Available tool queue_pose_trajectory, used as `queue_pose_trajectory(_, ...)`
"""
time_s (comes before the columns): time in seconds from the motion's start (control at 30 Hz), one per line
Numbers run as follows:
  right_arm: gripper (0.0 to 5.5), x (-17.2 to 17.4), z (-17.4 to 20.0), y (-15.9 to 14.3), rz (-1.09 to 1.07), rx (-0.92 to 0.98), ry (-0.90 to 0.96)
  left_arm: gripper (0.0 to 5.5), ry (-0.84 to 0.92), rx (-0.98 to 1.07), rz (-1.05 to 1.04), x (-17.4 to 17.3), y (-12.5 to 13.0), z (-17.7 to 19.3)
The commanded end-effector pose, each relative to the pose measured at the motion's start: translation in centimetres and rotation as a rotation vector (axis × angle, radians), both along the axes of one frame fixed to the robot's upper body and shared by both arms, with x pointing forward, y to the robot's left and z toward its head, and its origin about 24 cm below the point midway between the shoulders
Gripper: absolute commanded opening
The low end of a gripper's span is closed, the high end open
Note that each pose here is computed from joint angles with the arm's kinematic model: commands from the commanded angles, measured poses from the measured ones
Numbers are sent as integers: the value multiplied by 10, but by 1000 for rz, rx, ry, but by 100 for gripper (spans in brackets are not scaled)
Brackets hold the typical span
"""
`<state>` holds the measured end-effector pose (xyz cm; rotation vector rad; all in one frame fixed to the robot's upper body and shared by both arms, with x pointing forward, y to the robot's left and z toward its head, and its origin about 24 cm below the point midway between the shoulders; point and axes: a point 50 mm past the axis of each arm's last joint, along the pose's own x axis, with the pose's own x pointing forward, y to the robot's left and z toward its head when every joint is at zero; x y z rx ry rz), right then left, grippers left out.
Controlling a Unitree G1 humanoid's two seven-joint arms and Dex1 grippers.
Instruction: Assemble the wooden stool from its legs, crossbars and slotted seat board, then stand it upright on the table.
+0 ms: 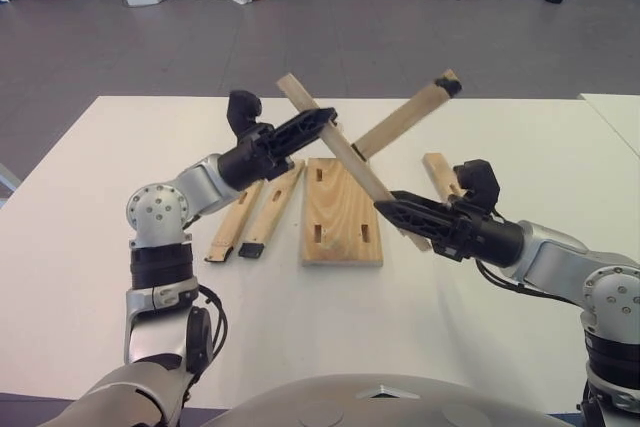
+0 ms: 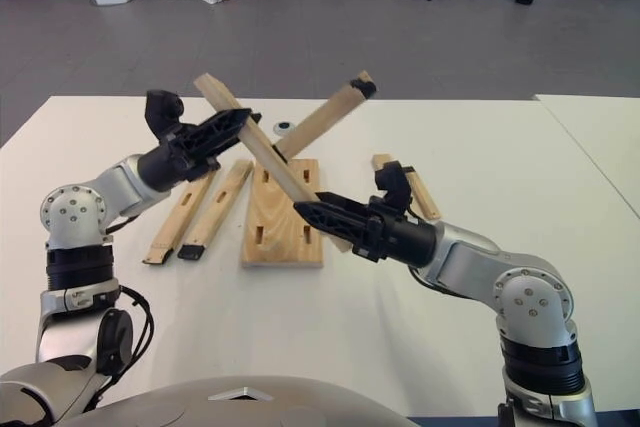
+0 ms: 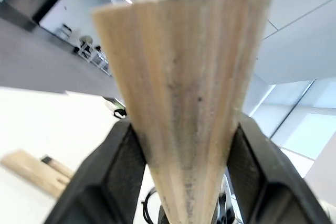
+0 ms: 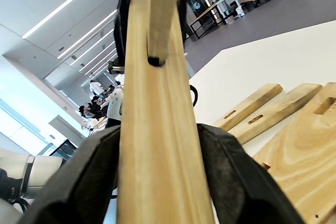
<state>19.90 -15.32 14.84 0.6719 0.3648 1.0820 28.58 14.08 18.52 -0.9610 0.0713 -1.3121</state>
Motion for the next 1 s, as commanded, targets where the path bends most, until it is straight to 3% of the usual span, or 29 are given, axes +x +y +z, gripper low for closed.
queue_pose_trajectory(0.03, 312, 12, -11, -19, -186, -46, 37, 205, -47, 78, 239, 27, 10, 15)
queue_pose_trajectory(0.27, 312, 28, -20, -52, -461, -54, 56, 205, -210, 269, 419, 48, 28, 34)
queue_pose_trajectory(0.43, 312, 27, -23, -48, -474, -62, 47, 205, -363, 272, 220, 41, 38, 41)
queue_pose_trajectory(0.7, 312, 26, -23, -58, -535, -83, 33, 205, -595, 522, 25, 29, 57, 15)
queue_pose_trajectory(1.0, 312, 28, -25, -53, -525, -83, 45, 205, -639, 603, -66, 7, 57, -20)
